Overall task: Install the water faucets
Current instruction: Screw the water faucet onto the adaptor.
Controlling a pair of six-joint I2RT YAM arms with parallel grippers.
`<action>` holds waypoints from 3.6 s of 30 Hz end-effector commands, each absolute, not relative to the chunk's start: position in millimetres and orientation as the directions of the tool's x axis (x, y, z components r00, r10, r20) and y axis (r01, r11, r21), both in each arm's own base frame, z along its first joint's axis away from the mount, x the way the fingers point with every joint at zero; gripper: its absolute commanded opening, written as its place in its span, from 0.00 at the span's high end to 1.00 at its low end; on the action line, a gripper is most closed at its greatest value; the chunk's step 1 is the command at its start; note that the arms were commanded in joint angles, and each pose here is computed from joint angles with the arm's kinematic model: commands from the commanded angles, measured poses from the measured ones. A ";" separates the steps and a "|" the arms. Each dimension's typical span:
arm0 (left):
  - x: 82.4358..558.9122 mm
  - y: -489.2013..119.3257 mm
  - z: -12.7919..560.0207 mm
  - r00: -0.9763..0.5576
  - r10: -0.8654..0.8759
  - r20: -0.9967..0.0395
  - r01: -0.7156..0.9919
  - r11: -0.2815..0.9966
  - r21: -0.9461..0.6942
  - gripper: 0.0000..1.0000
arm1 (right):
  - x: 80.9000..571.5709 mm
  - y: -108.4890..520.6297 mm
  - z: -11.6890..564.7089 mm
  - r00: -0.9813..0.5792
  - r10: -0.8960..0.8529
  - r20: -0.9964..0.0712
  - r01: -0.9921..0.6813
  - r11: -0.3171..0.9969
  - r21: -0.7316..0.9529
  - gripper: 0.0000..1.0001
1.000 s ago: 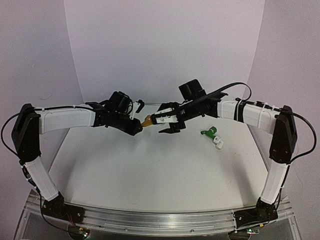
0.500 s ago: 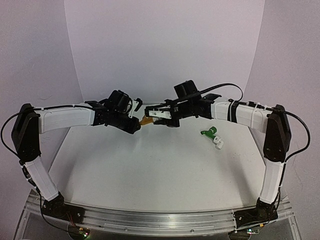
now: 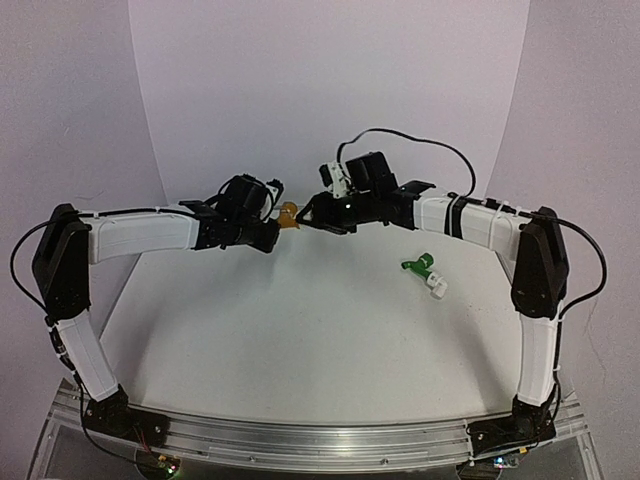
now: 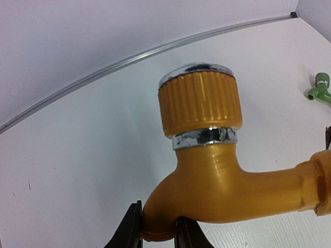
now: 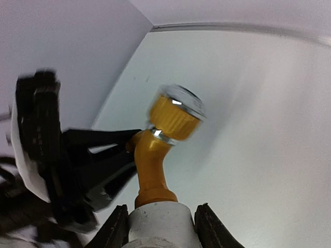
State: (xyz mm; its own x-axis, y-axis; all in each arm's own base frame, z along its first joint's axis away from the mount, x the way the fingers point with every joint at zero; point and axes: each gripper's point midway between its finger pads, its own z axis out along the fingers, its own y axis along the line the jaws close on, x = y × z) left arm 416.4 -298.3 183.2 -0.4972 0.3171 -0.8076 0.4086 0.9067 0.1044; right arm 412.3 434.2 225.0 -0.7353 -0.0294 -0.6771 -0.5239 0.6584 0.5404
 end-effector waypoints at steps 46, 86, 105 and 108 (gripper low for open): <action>405.3 -313.6 198.6 -0.615 0.185 -0.767 0.480 0.859 -0.177 1.00 | 382.1 366.1 293.5 -0.200 -0.533 -0.822 -0.825 0.544 -0.151 0.02; 356.9 -339.7 177.5 -0.631 0.364 -0.685 0.678 0.688 -0.259 1.00 | 357.6 419.9 196.4 0.459 -0.801 -0.386 -0.698 -0.056 -0.713 0.64; 404.1 -288.6 235.1 -0.420 0.095 -0.902 0.403 0.910 -0.092 1.00 | 395.4 436.3 233.6 -0.678 -0.099 -0.728 -0.643 0.559 0.523 1.00; 405.1 -282.8 236.5 -0.402 0.089 -0.912 0.380 0.922 -0.078 1.00 | 412.2 430.6 230.1 -0.875 0.102 -0.473 -0.381 0.458 0.803 1.00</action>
